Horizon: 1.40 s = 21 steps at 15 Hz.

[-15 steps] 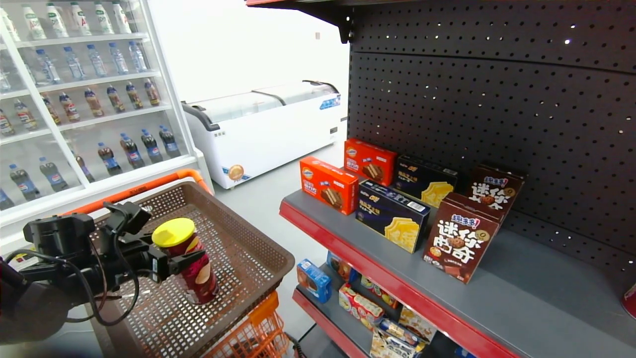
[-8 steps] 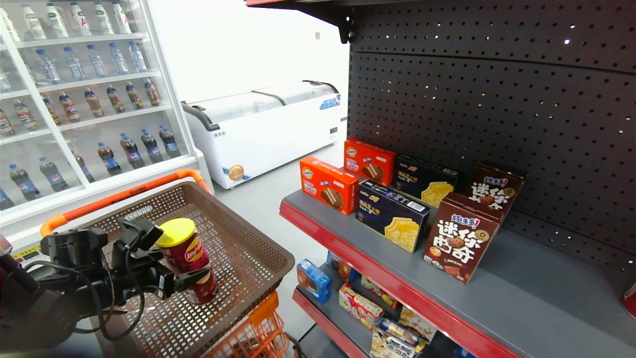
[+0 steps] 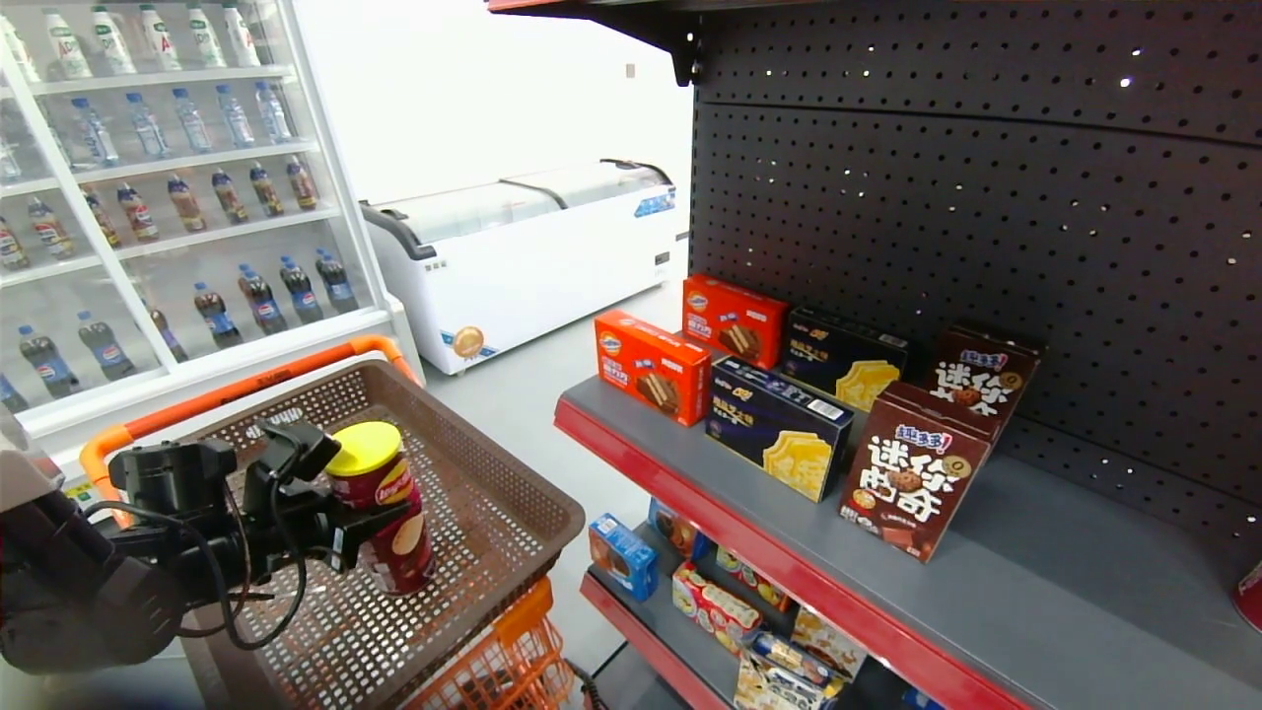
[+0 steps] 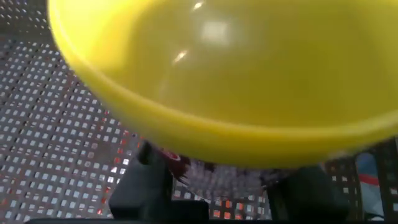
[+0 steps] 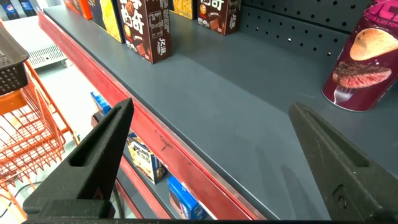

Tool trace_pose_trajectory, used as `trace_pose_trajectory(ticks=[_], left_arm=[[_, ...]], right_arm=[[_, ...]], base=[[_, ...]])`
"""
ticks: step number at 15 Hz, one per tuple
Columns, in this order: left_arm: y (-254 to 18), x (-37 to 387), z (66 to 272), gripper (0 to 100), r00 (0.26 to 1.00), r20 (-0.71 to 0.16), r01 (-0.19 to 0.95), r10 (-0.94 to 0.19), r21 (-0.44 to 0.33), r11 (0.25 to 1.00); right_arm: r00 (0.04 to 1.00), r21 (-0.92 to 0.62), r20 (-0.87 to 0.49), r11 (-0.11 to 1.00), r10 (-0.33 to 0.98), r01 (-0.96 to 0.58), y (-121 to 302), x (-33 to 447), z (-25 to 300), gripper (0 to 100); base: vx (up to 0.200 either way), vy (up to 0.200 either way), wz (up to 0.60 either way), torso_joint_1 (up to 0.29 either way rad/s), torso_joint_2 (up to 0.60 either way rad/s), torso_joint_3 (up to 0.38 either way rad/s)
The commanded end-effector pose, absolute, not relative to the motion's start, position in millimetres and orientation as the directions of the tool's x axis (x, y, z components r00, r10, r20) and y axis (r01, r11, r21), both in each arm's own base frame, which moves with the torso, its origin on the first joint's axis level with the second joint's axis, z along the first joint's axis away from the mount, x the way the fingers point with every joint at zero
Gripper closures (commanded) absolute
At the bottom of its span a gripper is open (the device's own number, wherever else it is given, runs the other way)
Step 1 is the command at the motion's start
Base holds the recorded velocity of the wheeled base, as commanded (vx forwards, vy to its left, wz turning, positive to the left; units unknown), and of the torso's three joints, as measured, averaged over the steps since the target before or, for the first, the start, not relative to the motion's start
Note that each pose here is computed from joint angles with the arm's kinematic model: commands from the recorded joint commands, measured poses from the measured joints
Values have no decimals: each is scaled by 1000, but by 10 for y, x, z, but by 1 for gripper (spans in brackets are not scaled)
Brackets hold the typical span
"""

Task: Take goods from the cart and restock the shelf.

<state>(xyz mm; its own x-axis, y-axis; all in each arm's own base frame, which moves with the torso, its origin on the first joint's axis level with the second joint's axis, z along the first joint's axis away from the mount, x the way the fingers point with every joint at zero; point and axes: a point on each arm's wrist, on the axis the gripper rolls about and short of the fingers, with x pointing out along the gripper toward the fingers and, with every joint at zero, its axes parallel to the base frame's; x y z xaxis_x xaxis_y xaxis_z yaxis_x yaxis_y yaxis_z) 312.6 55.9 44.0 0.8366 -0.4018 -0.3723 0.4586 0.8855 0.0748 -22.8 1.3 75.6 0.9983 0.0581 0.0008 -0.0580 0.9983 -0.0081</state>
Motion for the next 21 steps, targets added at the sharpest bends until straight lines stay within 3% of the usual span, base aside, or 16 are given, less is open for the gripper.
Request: trace_pose_trajectory(ticks=[1,3,4,6,7,10,13,16,18,20,21], left_arm=[[557,3048,668,100,873,-293,443,-390,142,885],[593,2930,984,100,920,-228,364,-318,203,909],[555,2784,1278,100,944,-168,316,-285,198,928],[503,2480,1631,100,960,-151,250,-236,85,965],[481,2218,1843,100,980,-172,114,-100,73,991],[334,1655,2057,100,987,-160,21,-6,89,996],[245,1207,1990,100,991,-99,-83,94,112,990],[132,718,1870,100,996,21,-91,90,52,994],[111,617,1829,100,995,47,-95,93,48,994],[48,342,1716,100,988,126,-102,93,62,993],[40,299,1676,100,988,118,-106,98,64,992]], right_arm=[[998,-8,0,998,58,-58,13,-228,755,0],[998,-9,0,998,58,-58,13,-228,755,0],[998,-8,2,998,58,-58,13,-228,756,0],[998,-9,2,998,58,-58,13,-228,756,0],[998,-8,2,998,58,-58,13,-228,756,0],[998,-8,2,998,58,-58,13,-228,756,0],[998,-9,2,998,58,-58,13,-228,756,0],[998,-9,0,998,58,-58,13,-228,755,0],[998,-8,2,998,58,-58,13,-228,756,0],[998,-9,0,998,58,-58,13,-228,755,0],[998,-9,2,998,58,-58,13,-228,756,0]], base=[[0,0,0,0,0,0],[0,0,0,0,0,0],[0,0,0,0,0,0],[0,0,0,0,0,0],[0,0,0,0,0,0],[0,0,0,0,0,0],[0,0,0,0,0,0],[0,0,0,0,0,0],[0,0,0,0,0,0],[0,0,0,0,0,0],[0,0,0,0,0,0]])
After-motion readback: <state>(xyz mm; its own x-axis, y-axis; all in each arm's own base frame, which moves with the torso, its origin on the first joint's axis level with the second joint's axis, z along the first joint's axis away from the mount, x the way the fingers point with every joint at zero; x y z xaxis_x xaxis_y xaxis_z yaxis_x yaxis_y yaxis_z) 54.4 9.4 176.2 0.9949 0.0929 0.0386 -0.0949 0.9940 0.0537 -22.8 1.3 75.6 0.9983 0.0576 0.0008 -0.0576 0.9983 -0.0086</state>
